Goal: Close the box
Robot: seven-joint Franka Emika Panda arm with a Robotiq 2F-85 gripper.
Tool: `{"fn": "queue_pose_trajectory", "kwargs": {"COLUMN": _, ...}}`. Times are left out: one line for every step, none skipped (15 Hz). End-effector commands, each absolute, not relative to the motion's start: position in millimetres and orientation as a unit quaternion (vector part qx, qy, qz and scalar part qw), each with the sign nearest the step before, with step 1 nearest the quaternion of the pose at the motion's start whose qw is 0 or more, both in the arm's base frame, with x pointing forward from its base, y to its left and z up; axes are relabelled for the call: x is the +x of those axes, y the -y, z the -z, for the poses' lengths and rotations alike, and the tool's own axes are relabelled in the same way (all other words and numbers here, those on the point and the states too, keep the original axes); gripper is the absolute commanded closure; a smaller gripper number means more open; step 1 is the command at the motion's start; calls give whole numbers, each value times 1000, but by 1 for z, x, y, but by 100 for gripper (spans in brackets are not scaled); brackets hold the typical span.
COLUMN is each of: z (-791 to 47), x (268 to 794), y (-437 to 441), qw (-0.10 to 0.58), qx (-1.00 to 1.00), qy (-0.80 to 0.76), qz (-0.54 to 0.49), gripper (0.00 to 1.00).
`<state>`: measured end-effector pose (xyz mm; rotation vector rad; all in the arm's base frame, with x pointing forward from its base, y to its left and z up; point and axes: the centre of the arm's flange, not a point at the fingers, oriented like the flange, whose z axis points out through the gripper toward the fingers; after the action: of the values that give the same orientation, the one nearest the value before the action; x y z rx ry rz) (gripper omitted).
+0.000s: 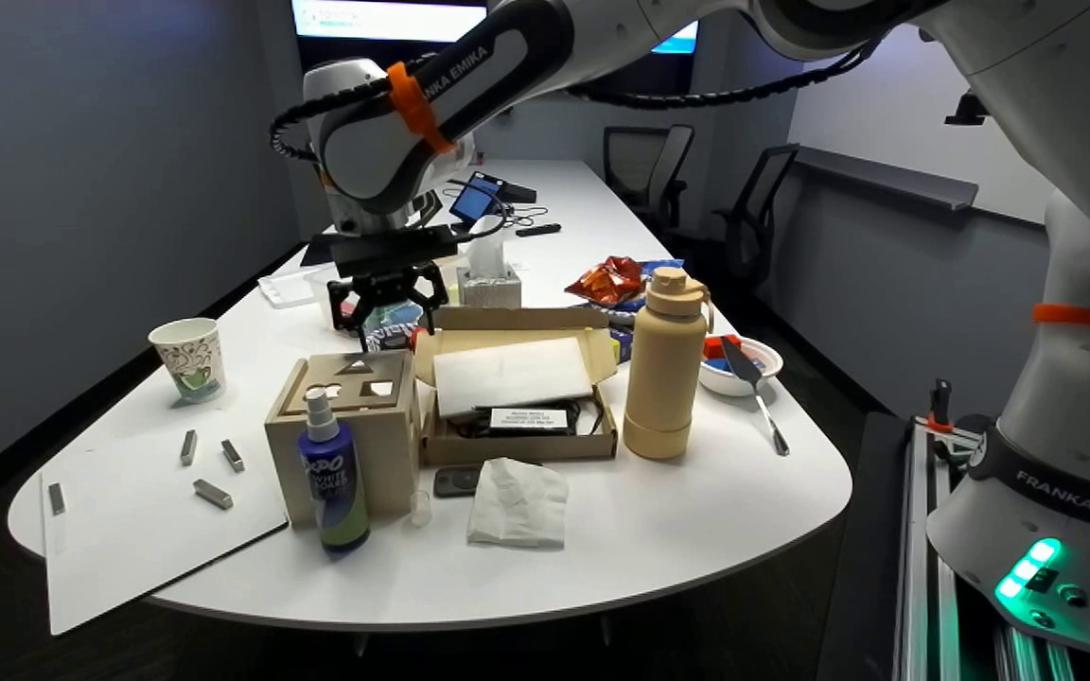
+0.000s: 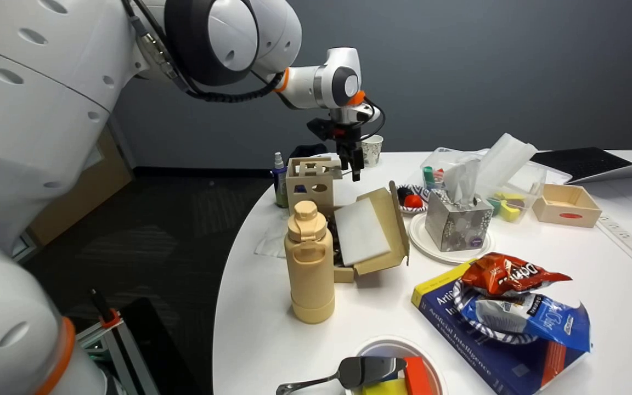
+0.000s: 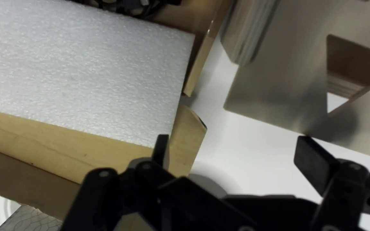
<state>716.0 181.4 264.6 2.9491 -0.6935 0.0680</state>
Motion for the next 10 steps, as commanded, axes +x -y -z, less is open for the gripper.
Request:
{"fn": "queue_pose_trajectory", "kwargs": {"z": -269, "x": 723, "y": -189, "qw": 44, "qx": 976, "qy": 214, "qz": 8, "gripper": 0}}
{"fn": "queue_pose_trajectory", "kwargs": {"z": -269, "x": 721, "y": -190, "qw": 44, "qx": 977, "qy": 209, "qz": 15, "gripper": 0}}
{"fn": "queue_pose_trajectory", "kwargs": {"z": -270, "x": 720, "y": -192, "qw": 43, "qx": 978, "qy": 205, "qz": 20, "gripper": 0}}
{"fn": "queue_pose_trajectory", "kwargs": {"z": -271, "x": 719, "y": -194, "qw": 43, "qx": 978, "qy": 202, "qz": 25, "gripper": 0}}
{"fn": "queue_pose_trajectory", "kwargs": {"z": -272, "x": 718, "y": -195, "qw": 41, "qx": 979, "qy": 198, "qz": 29, "gripper": 0}}
{"fn": "queue_pose_trajectory", "kwargs": {"z": -273, "x": 717, "y": -197, "qw": 41, "qx": 980, "qy": 194, "qz": 34, "gripper": 0}}
{"fn": "queue_pose_trajectory", "kwargs": {"z": -274, "x": 716, "y": -198, "qw": 40, "qx": 980, "qy": 190, "qz": 39, "gripper": 0}}
{"fn": "queue_pose_trajectory", "kwargs": {"z": -274, "x": 716, "y": -199, "qw": 40, "qx": 980, "qy": 188, "qz": 42, "gripper": 0}}
{"fn": "queue_pose_trajectory", "kwargs": {"z": -275, "x": 714, "y": -201, "qw": 37, "qx": 981, "qy": 185, "qz": 45, "gripper": 0}}
{"fn": "queue_pose_trajectory", "kwargs": {"z": -275, "x": 713, "y": -203, "qw": 38, "qx": 981, "qy": 181, "qz": 51, "gripper": 0}}
